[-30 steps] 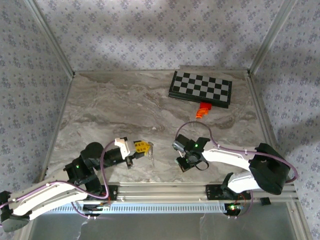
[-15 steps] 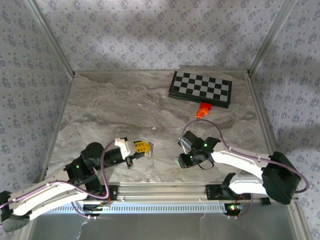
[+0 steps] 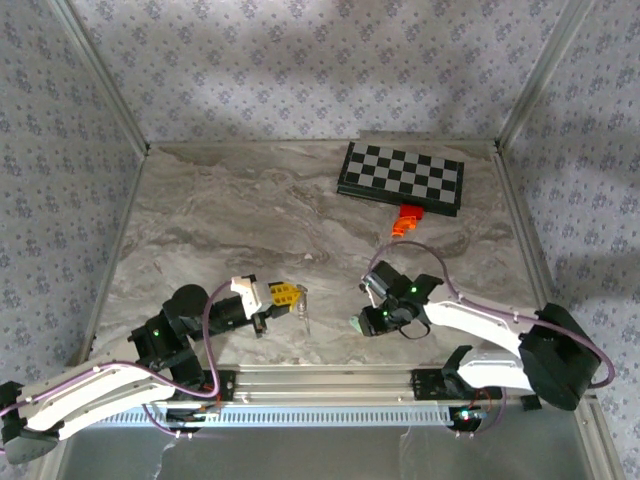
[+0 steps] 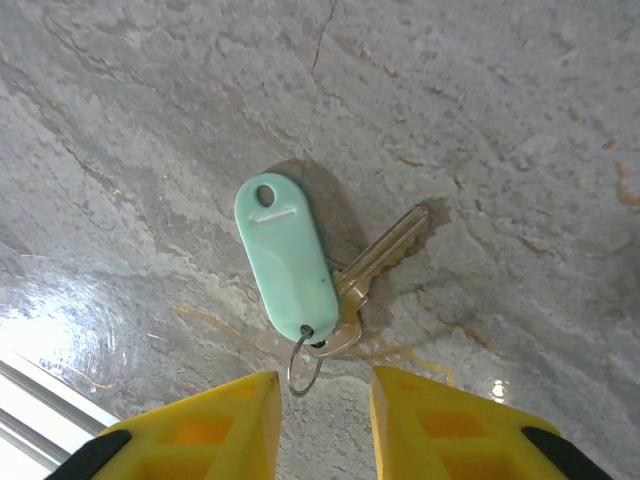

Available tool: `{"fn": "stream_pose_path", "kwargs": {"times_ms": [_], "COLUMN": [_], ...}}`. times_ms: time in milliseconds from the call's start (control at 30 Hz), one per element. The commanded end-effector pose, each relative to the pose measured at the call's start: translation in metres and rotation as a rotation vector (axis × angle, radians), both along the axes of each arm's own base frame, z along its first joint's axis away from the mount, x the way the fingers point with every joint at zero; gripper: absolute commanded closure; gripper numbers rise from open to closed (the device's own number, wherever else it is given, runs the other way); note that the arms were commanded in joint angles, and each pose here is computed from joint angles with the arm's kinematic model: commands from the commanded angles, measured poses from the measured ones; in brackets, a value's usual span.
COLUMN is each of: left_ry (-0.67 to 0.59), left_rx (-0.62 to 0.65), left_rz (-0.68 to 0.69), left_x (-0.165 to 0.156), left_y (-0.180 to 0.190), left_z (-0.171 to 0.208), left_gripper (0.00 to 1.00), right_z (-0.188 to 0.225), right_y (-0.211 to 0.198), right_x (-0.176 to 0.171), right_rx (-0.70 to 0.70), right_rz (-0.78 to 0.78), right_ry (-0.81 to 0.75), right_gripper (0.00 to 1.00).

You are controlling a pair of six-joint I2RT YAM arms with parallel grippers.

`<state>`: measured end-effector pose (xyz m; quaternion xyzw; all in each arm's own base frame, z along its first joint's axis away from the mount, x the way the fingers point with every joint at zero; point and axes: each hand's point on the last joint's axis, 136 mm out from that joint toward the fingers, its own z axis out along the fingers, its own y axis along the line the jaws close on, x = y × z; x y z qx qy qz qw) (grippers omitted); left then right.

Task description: Put the keys on the keyring

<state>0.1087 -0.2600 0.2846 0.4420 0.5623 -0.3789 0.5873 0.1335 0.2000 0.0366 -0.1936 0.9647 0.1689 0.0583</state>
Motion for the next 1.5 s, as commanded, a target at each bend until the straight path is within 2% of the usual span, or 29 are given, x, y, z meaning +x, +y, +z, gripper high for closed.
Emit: {"fn": "stream_pose_path", "kwargs": {"times_ms": [0,500,700,1467], "left_ry": [-0.046,-0.046,-0.044,-0.038], "left_rx": [-0.051,-0.052,-0.049,-0.046], "left_rz": [0.0,0.007,0.01,0.016], "left_x": [0.0,0.001,0.002,0.003], "left_y": [0.001,0.003,0.004,0.005], "left_z": [0.018,0.018,0.017,0.014], "left_gripper": [1.0,1.0,1.0,1.0], "right_z": [0.004,-0.004,-0.004,-0.008], "right_y": [0.005,0.001,0.005,0.005], "right_x": [0.002,0.005,0.006,0.001], "right_rx": [-0.03,-0.13,-0.115,-0.126], "right_rz": [0.041,0.076,0.08,0.097], "right_ry": [-0.009,-0.007,-0.009,0.016], "right_gripper": [0.72,0.79,0.84,0.89]}}
